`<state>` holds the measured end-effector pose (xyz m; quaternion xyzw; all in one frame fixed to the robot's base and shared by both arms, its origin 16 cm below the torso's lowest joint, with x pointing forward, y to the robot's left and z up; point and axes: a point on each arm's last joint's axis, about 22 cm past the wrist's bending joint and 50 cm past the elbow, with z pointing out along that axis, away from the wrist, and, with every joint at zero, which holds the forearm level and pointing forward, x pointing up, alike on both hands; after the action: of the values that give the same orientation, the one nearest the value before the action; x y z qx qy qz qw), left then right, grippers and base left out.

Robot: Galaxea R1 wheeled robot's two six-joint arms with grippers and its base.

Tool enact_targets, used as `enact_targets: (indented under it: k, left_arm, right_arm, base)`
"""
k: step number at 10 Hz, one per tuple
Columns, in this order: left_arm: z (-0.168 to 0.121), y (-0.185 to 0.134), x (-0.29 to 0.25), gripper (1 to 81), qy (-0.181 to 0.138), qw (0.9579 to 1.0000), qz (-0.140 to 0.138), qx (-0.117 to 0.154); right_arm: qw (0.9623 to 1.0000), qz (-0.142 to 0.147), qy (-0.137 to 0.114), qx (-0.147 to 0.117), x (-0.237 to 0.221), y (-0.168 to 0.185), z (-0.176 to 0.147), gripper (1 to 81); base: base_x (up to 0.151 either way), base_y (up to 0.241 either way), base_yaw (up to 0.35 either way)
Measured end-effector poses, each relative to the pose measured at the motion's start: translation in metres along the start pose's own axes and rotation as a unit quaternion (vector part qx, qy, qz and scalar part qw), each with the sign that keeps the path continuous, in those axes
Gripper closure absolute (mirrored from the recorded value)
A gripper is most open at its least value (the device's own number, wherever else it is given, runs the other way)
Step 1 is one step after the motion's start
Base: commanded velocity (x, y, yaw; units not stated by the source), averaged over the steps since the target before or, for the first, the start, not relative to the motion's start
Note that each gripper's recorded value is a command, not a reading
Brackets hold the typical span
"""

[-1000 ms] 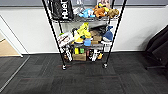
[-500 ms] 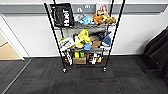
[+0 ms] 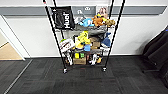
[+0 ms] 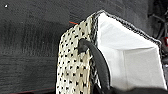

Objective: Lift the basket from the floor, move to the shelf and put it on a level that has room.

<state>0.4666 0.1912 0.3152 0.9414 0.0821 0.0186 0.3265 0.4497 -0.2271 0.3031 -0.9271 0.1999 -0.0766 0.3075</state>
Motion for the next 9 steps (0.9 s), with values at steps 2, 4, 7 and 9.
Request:
enact_targets:
  k: [2, 4, 7, 9]
  left_arm:
    - [-0.016, 0.000, -0.012, 81.1, -0.013, 0.9999, -0.008, 0.004]
    - [-0.031, 0.011, 0.001, 81.1, -0.008, 0.9999, -0.010, 0.003]
    - [-0.043, 0.026, 0.009, 81.1, -0.001, 0.9999, -0.015, 0.002]
    - [-0.056, 0.034, 0.004, 81.1, 0.001, 0.9999, -0.012, 0.007]
  right_arm:
    - [0.9999, 0.008, -0.014, -0.003, -0.014, -0.005, -0.012, 81.1]
    - [0.9999, 0.006, -0.011, 0.006, -0.002, -0.025, -0.025, 81.1]
    - [0.9999, 0.006, -0.003, 0.013, 0.010, -0.046, -0.037, 81.1]
    - [0.9999, 0.001, 0.000, 0.012, 0.009, -0.057, -0.051, 81.1]
  base:
    - [0.000, 0.000, 0.000]
    - [0.000, 0.000, 0.000]
    - [0.000, 0.000, 0.000]
    - [0.000, 0.000, 0.000]
